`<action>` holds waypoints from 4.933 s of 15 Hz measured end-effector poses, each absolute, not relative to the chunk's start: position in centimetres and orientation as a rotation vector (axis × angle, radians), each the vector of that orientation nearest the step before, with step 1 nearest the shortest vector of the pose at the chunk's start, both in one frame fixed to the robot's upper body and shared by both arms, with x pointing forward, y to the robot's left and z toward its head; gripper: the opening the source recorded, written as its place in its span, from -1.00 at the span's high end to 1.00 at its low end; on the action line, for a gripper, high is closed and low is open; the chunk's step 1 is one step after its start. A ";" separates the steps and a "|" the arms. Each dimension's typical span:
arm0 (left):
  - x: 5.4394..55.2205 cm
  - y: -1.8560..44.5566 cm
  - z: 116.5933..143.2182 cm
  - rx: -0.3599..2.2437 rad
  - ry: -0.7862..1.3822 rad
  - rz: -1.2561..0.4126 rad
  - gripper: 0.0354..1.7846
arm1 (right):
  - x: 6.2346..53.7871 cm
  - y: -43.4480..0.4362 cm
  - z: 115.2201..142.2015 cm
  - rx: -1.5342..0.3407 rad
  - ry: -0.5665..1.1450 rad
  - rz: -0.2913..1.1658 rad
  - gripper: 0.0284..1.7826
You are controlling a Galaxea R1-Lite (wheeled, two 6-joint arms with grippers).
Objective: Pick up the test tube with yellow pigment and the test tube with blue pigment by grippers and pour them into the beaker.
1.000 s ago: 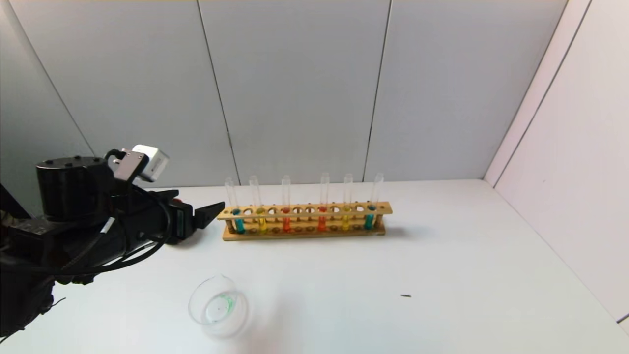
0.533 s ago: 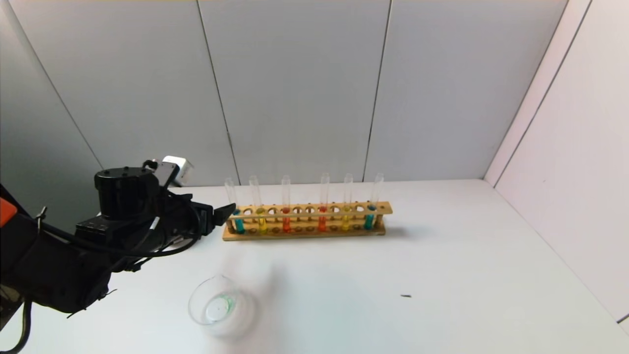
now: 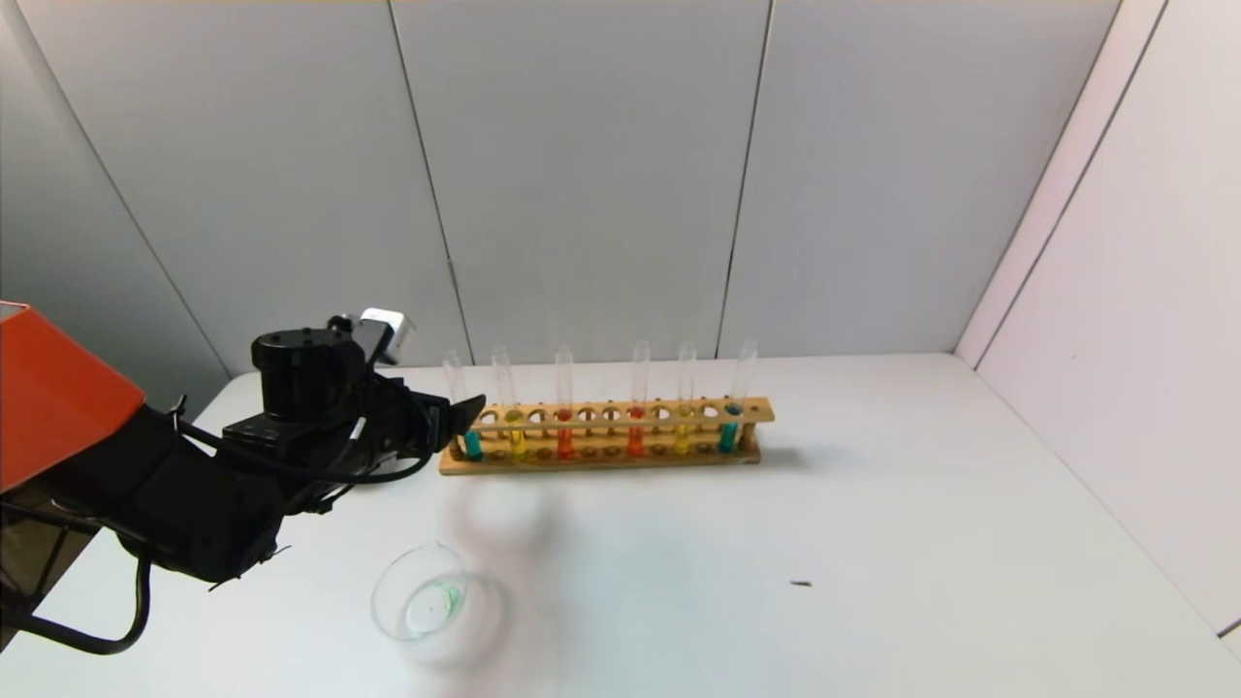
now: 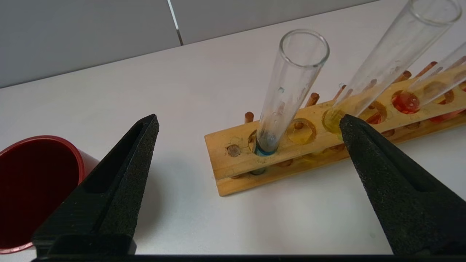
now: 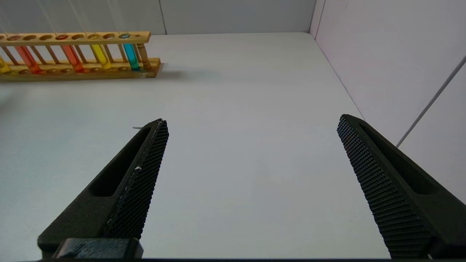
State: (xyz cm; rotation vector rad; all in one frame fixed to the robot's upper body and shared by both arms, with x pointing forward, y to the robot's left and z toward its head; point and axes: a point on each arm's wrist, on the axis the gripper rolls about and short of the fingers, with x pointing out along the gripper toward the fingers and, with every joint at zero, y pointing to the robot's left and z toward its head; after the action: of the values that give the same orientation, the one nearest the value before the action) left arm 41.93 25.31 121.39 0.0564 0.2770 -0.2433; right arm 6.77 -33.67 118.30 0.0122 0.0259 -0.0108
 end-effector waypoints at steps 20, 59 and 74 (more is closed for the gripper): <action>43.9 24.0 120.7 0.062 0.254 -0.249 0.60 | 6.8 -33.7 118.3 0.012 0.026 -0.011 -0.91; 34.6 26.3 135.1 0.068 0.276 -0.229 0.69 | 6.8 -33.7 118.3 0.012 0.026 -0.010 -0.91; 26.1 29.1 133.3 0.346 0.451 -0.107 0.69 | 6.8 -33.7 118.3 0.012 0.026 -0.010 -0.91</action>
State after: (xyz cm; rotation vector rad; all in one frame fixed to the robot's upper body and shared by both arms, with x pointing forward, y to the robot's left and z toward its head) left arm 26.11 29.07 133.29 0.3463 0.4505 -0.1073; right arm 6.77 -33.66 118.30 0.0123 0.0259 -0.0104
